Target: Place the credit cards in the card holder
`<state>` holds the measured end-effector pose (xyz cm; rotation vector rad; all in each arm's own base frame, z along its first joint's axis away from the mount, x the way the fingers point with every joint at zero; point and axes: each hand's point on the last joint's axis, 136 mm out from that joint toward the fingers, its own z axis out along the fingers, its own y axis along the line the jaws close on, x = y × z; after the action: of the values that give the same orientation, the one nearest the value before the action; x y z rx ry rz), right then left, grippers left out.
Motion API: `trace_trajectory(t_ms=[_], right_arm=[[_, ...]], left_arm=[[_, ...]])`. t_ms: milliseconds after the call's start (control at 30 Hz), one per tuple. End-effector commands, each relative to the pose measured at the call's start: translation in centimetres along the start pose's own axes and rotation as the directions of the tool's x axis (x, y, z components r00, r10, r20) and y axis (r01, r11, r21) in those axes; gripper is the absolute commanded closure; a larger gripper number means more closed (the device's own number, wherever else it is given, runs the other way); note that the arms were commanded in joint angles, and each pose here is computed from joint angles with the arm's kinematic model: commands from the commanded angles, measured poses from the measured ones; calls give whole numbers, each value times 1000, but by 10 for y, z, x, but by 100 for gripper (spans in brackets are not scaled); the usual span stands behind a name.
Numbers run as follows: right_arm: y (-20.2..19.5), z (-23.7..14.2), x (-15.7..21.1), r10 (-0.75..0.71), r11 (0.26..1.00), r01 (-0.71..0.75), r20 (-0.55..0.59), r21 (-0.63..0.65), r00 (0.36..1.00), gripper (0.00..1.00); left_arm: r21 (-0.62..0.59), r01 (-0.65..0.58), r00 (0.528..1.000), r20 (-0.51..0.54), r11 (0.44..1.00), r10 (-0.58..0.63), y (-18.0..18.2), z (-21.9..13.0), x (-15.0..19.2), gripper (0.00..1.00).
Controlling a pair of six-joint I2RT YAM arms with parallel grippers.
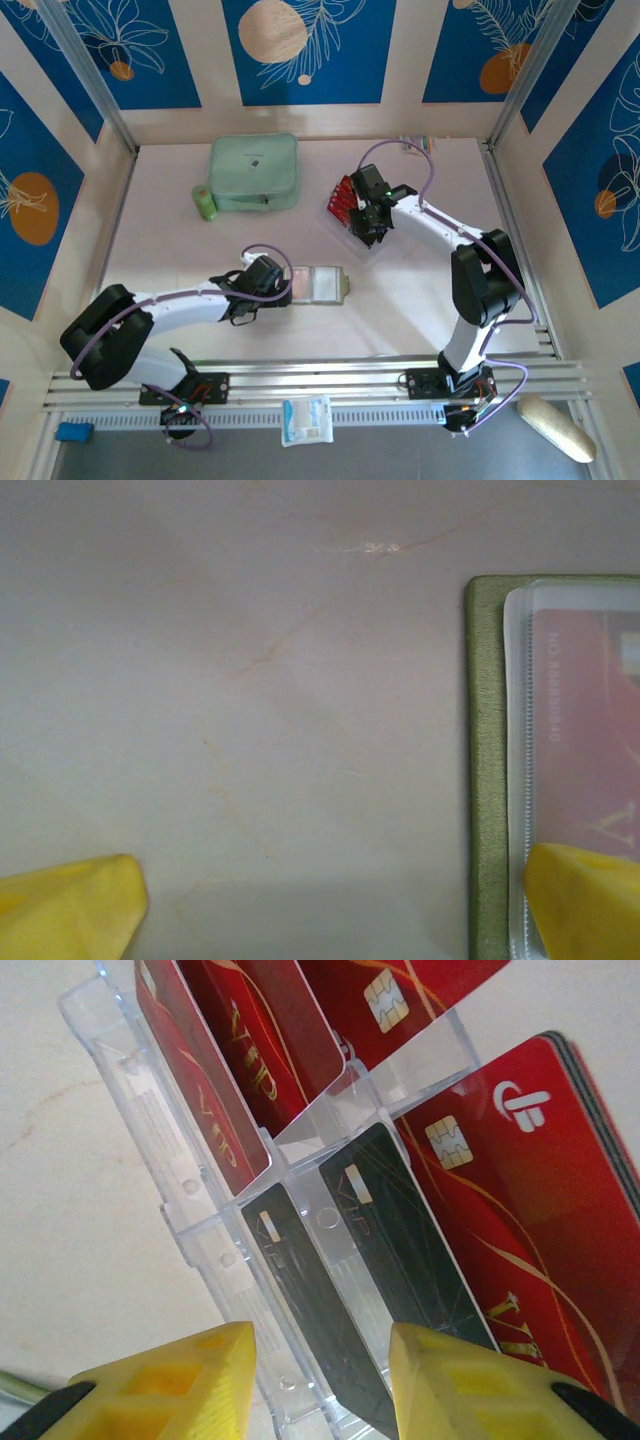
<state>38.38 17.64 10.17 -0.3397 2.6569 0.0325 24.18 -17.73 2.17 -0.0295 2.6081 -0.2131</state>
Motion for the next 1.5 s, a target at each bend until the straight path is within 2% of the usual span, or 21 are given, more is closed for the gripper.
trace_trajectory(t_ms=[0,167,333,467,633,967,1100,1233,1333,1467], right_arm=[[-2,4,-1,-17,1000,18,-16,11,1000,60],[5,12,6,-35,999,35,-41,4,999,66],[7,10,7,-42,999,43,-38,7,998,77],[8,3,4,-58,998,58,-22,1,998,90],[13,-8,-4,-104,995,104,13,-8,994,100],[34,-59,-20,-148,988,152,130,-22,980,100],[46,-77,-18,-74,989,94,163,-118,984,100],[64,-90,-8,67,957,-16,166,-291,984,100],[77,-93,3,185,893,-108,136,-437,973,100],[87,-87,19,321,793,-219,85,-568,943,100]], left_arm=[[36,14,1000,-9,999,-14,-4,7,4,0],[36,12,1000,-9,999,-12,-4,7,4,0],[38,7,1000,-12,999,-7,-4,7,5,0],[42,7,1000,-9,999,-7,-5,6,4,0],[51,8,1000,-4,999,-8,-7,4,2,0],[80,11,1000,23,997,-13,-13,-12,-11,0],[107,1,999,47,994,-6,-22,-23,-24,0],[131,-19,998,69,991,10,-33,-31,-37,0],[134,-40,997,68,990,31,-39,-31,-42,0],[107,-71,997,50,992,66,-39,-23,-41,0]])
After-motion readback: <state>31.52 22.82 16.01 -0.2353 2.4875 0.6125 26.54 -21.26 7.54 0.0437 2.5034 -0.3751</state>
